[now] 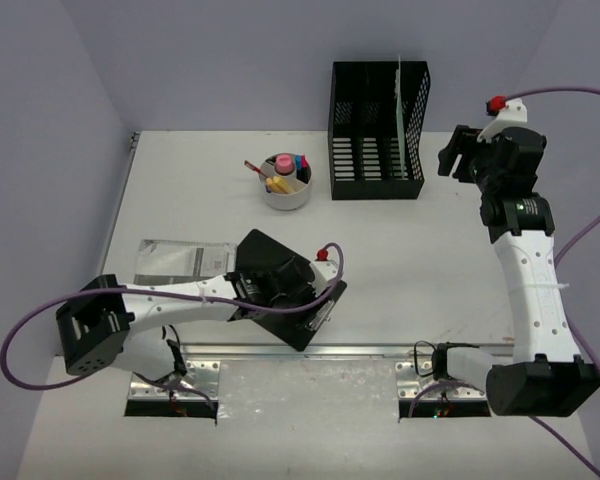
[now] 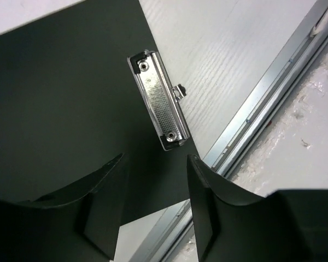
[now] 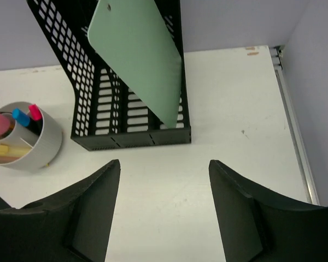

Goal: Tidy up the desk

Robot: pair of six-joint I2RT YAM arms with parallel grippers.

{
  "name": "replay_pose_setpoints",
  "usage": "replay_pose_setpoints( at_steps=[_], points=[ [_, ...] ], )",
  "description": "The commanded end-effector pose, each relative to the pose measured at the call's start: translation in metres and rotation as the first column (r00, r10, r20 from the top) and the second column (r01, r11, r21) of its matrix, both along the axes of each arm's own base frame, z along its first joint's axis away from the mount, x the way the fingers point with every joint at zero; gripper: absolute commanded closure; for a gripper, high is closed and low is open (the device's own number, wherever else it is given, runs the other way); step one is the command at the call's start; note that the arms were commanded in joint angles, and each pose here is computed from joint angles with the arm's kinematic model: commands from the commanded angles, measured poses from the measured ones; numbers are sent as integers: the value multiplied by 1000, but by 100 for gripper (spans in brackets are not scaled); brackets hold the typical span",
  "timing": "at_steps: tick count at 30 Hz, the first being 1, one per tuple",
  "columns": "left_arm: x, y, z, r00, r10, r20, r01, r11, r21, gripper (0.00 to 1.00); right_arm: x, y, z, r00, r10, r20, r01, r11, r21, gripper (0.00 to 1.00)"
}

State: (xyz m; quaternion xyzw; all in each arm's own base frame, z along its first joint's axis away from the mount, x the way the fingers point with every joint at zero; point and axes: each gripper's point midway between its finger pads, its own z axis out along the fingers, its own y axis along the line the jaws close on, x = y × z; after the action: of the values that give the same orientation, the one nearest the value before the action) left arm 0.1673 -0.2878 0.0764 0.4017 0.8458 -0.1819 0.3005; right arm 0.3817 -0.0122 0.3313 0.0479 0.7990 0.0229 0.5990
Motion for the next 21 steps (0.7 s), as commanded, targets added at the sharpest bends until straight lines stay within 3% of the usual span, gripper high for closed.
replay_pose_setpoints(
  at_steps=[1, 10, 21],
  points=[
    [-1, -26, 0, 995, 63, -77, -66, 997, -35, 55, -10, -9, -5, 999, -45, -11, 45, 999, -13, 33],
    [-5, -69, -19, 982, 122, -146, -120, 992, 27, 48, -17, -9, -12, 998, -62, -12, 62, 998, 13, 33],
    [5, -69, -41, 972, 184, -149, -167, 979, 121, 44, -19, -7, -15, 998, -55, -14, 55, 998, 27, 33]
  ],
)
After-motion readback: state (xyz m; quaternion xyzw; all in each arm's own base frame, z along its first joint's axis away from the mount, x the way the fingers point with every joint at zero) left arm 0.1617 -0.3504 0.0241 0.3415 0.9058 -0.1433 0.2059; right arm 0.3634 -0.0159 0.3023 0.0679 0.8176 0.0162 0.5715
